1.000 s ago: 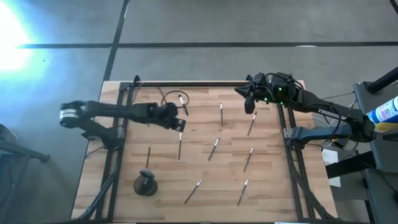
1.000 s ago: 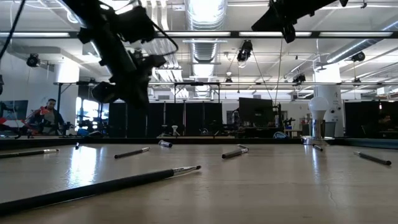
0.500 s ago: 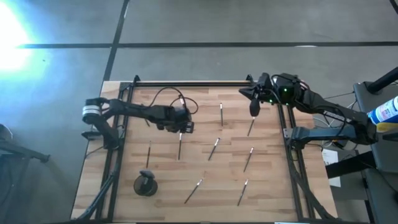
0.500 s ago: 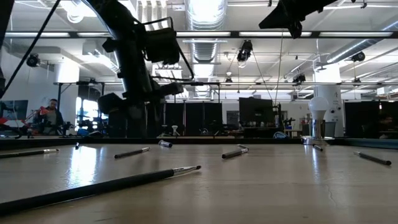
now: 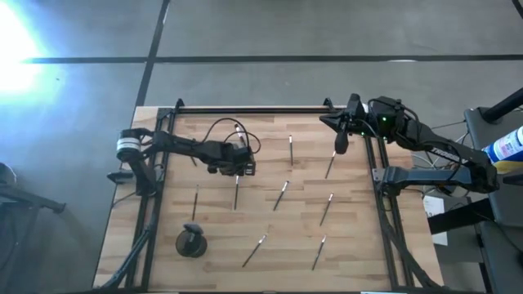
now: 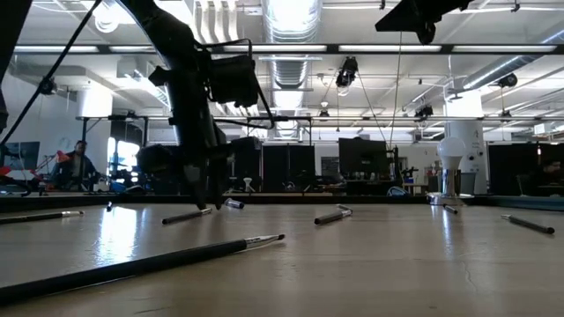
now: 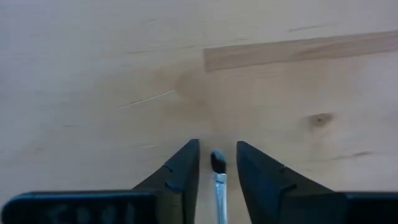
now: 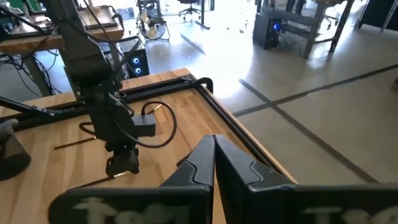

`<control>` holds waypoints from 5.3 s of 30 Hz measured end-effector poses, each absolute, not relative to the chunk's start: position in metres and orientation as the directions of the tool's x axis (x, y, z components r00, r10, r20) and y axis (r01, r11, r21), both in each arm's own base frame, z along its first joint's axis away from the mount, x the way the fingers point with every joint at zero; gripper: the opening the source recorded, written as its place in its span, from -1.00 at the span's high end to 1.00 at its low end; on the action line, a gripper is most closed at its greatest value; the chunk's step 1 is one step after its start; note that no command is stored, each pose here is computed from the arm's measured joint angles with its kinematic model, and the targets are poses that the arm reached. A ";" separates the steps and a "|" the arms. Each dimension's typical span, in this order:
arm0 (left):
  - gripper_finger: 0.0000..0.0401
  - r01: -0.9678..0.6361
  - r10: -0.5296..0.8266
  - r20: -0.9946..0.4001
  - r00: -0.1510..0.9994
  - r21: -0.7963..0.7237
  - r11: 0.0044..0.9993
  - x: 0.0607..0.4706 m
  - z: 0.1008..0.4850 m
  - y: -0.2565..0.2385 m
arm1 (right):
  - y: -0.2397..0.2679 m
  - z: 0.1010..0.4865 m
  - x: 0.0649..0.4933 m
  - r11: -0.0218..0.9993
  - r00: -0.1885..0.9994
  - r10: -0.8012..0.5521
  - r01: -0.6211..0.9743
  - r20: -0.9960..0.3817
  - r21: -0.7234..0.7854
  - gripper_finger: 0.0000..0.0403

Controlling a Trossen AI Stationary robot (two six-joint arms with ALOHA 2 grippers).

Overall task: Pick & Place Makeup Brushes
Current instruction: Put the eyeshadow brush into the makeup holder, then put the eyebrow brush into the holder

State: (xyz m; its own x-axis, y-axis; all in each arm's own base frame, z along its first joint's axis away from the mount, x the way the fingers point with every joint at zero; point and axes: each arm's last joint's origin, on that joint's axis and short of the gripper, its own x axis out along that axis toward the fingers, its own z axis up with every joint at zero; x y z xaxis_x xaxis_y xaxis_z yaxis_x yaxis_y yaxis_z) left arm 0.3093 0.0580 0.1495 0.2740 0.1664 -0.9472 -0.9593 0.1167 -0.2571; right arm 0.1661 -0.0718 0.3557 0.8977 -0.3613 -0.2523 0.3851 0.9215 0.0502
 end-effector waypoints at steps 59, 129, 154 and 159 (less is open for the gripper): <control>1.00 -0.626 0.492 -0.433 0.755 -0.254 0.737 0.174 0.349 -0.169 | -0.072 0.366 0.164 0.913 0.904 -0.400 0.407 -0.152 0.017 0.96; 0.83 -0.497 0.256 -0.557 0.790 -0.337 0.800 0.134 0.238 -0.207 | -0.073 0.376 0.166 0.894 0.906 -0.420 0.422 -0.045 0.152 0.96; 0.98 -0.478 0.235 -0.500 0.834 -0.441 0.760 0.164 0.324 -0.114 | -0.068 0.321 0.162 0.839 0.856 -0.351 0.467 -0.380 0.278 0.96; 1.00 -0.322 0.092 -0.430 0.898 -0.500 0.804 0.205 0.312 -0.078 | -0.065 0.286 0.161 0.793 0.853 -0.336 0.485 -0.398 0.369 0.96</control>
State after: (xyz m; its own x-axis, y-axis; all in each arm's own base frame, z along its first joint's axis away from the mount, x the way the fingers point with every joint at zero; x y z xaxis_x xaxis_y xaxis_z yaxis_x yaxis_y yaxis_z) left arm 0.2046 -0.0777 0.3115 0.8983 0.0924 -0.4296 -0.3220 0.8037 -0.5004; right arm 0.1606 -0.0651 0.2858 0.8533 -0.3363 -0.3985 0.4848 0.7930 0.3689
